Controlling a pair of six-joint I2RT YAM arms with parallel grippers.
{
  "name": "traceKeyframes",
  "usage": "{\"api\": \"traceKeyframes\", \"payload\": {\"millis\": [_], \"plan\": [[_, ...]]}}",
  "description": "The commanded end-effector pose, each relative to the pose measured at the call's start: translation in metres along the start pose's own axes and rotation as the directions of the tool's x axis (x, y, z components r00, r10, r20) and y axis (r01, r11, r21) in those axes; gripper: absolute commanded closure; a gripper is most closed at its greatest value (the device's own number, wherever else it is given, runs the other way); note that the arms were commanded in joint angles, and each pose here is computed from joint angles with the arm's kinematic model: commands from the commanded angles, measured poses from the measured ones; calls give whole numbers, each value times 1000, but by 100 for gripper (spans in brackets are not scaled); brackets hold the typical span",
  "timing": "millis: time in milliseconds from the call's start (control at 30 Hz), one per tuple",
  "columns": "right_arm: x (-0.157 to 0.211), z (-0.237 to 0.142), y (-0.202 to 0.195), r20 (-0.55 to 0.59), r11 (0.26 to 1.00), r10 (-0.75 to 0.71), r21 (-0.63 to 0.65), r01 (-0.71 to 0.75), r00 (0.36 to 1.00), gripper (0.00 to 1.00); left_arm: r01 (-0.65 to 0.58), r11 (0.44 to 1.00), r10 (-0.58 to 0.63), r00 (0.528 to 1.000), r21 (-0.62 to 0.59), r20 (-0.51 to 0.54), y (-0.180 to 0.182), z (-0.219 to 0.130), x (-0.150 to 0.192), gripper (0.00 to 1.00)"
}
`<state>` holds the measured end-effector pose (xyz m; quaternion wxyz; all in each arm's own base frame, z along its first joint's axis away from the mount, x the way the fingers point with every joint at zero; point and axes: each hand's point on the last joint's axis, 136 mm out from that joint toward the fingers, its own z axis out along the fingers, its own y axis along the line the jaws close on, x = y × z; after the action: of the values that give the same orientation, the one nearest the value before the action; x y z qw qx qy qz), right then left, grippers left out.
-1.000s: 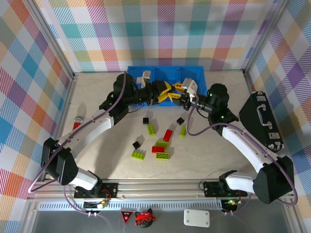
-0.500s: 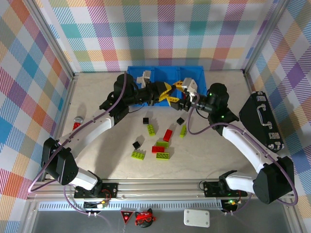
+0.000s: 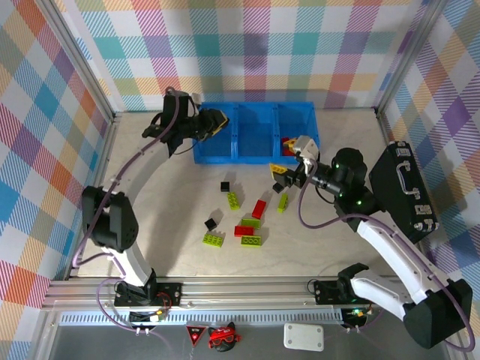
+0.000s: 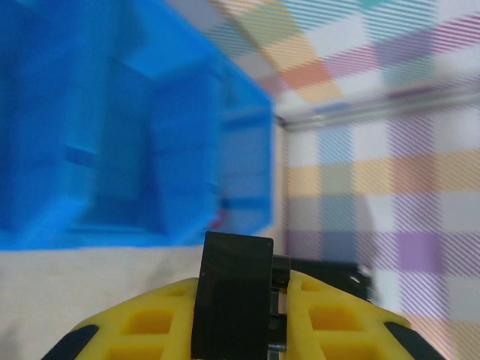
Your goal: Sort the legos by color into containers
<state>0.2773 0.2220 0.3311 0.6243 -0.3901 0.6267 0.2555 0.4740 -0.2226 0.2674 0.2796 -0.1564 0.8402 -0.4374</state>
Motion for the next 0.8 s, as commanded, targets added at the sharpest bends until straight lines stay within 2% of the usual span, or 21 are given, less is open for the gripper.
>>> {"api": "traceKeyframes", "payload": {"millis": [0,267,400,500,600,767], "plan": [[8,-7,3,-30,1000,18,18,-17,999,27,-90,972,82,996,-216,-46,59,17,-5,79],[13,-14,6,-37,999,24,23,-23,999,27,-178,882,149,984,-435,-101,127,63,-23,78],[17,-13,7,-44,999,38,23,-37,998,27,-198,858,157,980,-475,-125,145,77,-20,72],[19,-10,4,-57,998,59,31,-58,997,26,-200,873,159,979,-444,-129,139,80,-19,60],[21,-7,3,-77,996,89,27,-87,993,26,-208,878,179,978,-431,-108,124,70,-23,52],[28,1,-3,-128,985,170,50,-165,977,24,-221,888,206,975,-404,-81,93,43,-29,51]]}}
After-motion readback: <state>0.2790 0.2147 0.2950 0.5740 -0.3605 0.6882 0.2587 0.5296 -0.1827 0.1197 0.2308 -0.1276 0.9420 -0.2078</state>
